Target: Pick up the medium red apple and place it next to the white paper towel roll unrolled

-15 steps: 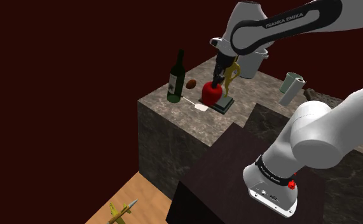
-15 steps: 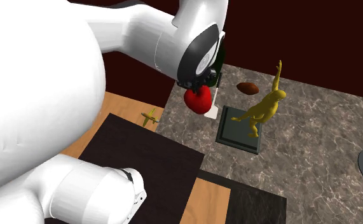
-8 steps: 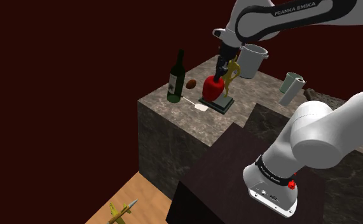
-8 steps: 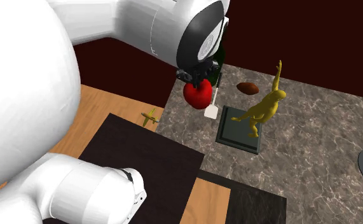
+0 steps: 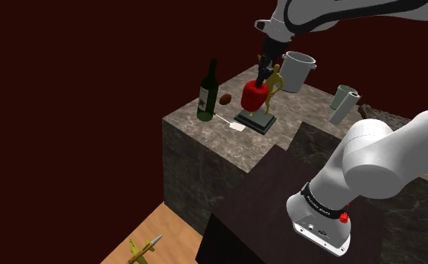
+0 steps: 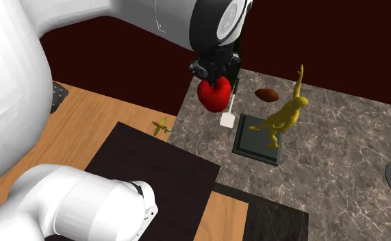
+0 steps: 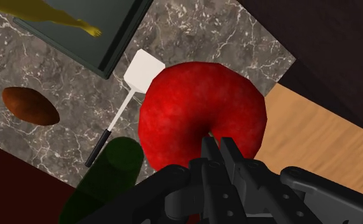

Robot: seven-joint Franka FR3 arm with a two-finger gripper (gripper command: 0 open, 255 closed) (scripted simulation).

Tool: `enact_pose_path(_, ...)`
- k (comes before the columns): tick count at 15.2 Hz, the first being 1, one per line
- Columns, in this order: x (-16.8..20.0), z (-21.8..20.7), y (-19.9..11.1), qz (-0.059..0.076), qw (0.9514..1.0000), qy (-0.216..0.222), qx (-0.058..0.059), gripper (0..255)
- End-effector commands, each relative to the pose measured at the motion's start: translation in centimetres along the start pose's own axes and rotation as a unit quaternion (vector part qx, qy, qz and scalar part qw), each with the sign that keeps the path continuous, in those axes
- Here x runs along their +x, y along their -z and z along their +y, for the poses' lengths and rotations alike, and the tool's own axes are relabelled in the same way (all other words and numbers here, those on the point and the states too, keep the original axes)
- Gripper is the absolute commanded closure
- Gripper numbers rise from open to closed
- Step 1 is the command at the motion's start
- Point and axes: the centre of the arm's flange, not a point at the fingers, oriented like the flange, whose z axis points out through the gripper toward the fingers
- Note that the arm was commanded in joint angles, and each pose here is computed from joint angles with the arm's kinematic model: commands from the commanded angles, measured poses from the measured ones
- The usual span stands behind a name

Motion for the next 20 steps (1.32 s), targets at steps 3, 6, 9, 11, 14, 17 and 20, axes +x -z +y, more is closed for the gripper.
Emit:
enact_pose_path(3, 0.1, 0.1, 2.1, 0.0, 1.0, 0.0, 0.0, 255)
enact_pose_path(6, 0.2, 0.2, 3.6, 0.0, 1.0, 0.0, 0.0, 255)
enact_pose_path(9, 0.3, 0.2, 5.2, 0.0, 1.0, 0.0, 0.0, 255)
enact_pose_path(11, 0.3, 0.3, 6.3, 0.0, 1.0, 0.0, 0.0, 255)
enact_pose_path(14, 0.4, 0.4, 7.9, 0.0, 1.0, 0.0, 0.0, 255)
enact_pose_path(17, 0.5, 0.5, 9.4, 0.0, 1.0, 0.0, 0.0, 255)
enact_pose_path(20, -2.0, 1.4, 9.9, 0.0, 1.0, 0.0, 0.0, 255)
